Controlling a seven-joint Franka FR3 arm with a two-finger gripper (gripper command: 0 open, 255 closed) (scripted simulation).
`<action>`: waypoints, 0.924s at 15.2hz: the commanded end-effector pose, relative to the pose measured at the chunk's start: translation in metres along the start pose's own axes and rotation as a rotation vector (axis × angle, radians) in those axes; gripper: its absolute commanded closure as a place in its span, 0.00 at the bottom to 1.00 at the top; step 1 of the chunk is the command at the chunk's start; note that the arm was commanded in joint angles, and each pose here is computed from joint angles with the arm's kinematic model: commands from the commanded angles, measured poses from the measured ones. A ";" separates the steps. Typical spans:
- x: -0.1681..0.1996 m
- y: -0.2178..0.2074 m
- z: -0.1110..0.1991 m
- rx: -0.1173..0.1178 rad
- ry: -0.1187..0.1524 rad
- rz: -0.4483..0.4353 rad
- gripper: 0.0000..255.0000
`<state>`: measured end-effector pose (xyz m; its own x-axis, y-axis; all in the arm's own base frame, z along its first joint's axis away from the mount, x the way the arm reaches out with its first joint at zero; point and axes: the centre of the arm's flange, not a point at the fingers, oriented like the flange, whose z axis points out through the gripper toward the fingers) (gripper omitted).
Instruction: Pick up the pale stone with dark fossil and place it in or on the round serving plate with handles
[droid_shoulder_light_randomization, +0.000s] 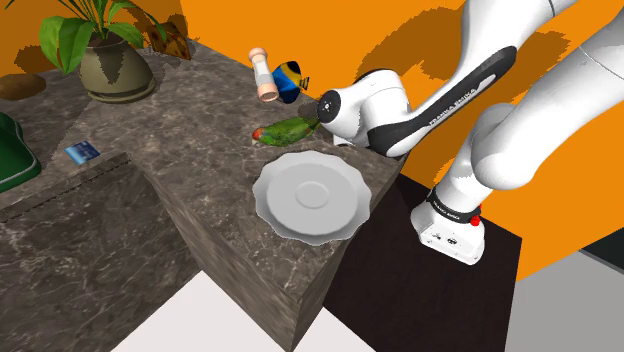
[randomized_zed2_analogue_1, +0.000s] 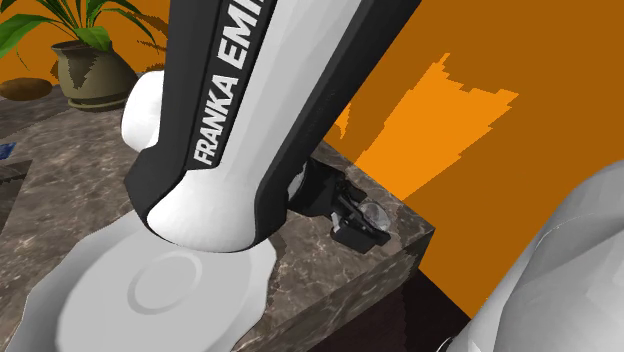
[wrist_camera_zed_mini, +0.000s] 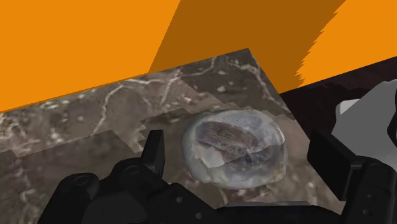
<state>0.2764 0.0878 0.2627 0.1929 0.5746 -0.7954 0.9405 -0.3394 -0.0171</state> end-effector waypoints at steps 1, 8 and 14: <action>0.001 0.000 0.002 0.000 0.000 0.000 0.00; 0.001 0.000 0.002 0.000 0.000 0.000 1.00; 0.001 0.000 0.002 0.000 0.000 0.000 1.00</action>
<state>0.2756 0.0868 0.2611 0.1929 0.5745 -0.7954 0.9406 -0.3390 -0.0167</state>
